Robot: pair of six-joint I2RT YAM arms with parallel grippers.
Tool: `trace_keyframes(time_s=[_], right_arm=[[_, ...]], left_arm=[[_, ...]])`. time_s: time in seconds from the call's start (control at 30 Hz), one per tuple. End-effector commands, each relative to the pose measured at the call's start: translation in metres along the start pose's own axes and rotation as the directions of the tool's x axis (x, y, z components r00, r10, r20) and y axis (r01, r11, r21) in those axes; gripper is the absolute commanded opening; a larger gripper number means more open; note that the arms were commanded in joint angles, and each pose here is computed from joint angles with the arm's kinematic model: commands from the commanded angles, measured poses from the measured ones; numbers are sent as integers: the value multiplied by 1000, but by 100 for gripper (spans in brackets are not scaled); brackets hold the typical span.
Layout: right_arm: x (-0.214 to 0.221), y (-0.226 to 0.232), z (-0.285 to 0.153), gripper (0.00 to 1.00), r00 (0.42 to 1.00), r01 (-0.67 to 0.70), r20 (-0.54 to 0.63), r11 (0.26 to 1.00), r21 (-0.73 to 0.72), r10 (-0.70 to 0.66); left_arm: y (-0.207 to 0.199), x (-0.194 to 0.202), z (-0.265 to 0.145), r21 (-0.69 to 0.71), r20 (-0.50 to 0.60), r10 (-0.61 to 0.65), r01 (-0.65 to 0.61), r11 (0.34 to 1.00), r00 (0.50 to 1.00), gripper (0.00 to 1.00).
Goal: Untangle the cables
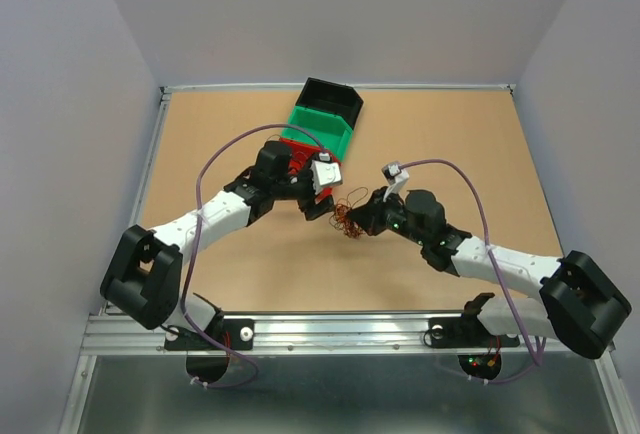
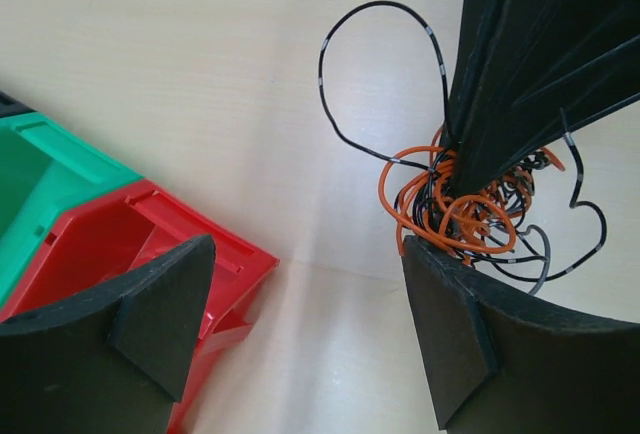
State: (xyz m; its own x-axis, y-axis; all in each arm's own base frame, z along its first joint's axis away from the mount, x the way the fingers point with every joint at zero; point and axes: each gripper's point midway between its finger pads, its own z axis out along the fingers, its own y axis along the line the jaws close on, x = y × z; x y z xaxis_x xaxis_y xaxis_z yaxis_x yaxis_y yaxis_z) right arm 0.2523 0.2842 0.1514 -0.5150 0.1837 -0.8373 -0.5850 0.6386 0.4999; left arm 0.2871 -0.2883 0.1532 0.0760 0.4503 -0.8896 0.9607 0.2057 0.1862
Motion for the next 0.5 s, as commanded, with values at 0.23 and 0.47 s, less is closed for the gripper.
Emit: trace_keyframes(time_s=[0.23,0.47], right_arm=[[-38,8,12,1,993,43,109,998,41,-47],[-39,5,11,1,992,34,120,998,61,-41]], left_arm=[[-14,-2,9,92,22,24,-26,995,999,81],[-16,-14,-5,58,58,60,-63,996,997,94]])
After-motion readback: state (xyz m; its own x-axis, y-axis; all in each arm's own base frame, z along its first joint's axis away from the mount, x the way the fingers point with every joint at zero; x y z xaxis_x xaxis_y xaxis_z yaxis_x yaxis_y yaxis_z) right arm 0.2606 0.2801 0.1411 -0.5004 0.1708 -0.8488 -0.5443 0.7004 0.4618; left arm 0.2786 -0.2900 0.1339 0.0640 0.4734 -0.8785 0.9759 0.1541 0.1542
